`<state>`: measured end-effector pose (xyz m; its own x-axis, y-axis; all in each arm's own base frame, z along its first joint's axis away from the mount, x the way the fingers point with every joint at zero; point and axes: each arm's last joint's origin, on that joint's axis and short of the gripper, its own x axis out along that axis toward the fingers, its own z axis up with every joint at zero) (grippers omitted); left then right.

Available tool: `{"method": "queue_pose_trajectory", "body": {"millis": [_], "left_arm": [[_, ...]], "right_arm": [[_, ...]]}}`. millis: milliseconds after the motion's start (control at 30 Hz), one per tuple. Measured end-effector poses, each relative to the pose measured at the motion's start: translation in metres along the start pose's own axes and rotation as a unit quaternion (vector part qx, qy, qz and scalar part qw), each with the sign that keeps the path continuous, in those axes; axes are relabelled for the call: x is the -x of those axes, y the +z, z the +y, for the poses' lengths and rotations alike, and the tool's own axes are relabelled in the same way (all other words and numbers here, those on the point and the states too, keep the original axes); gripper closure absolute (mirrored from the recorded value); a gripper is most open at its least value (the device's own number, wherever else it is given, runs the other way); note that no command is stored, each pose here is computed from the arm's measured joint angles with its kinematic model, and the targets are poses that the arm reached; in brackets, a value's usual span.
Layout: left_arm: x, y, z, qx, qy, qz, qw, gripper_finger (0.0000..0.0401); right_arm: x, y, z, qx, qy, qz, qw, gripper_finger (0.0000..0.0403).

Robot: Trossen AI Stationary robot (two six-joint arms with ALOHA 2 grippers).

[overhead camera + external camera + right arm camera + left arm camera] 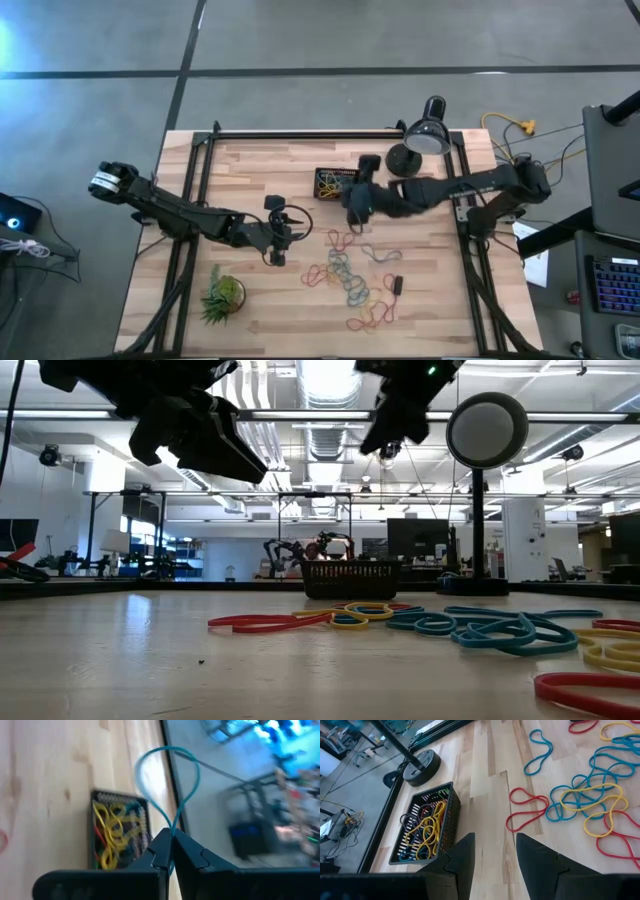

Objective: Pick and place rubber bands into bin
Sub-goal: Put the blue rubber band into the basket

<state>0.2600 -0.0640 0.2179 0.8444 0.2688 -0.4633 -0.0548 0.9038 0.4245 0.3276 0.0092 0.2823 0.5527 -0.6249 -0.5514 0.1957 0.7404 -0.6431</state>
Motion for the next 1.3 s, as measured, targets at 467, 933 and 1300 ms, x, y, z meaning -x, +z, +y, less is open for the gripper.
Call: {"method": "queue_pose_trajectory", "body": {"millis": [467, 933, 1300], "left_arm": [[0.0, 0.0, 0.0, 0.0, 0.0, 0.0, 1.0, 0.0273], [0.0, 0.0, 0.0, 0.001, 0.0, 0.0, 1.0, 0.0273], [0.0, -0.001, 0.0, 0.012, 0.0, 0.001, 1.0, 0.0273]], "right_arm": [[-0.081, -0.048, -0.048, -0.107, 0.089, -0.06, 0.988, 0.0394], [-0.115, -0.079, -0.022, -0.116, 0.129, -0.039, 0.984, 0.0394], [-0.134, -0.078, -0.012, -0.118, 0.14, -0.007, 0.983, 0.039]]}}
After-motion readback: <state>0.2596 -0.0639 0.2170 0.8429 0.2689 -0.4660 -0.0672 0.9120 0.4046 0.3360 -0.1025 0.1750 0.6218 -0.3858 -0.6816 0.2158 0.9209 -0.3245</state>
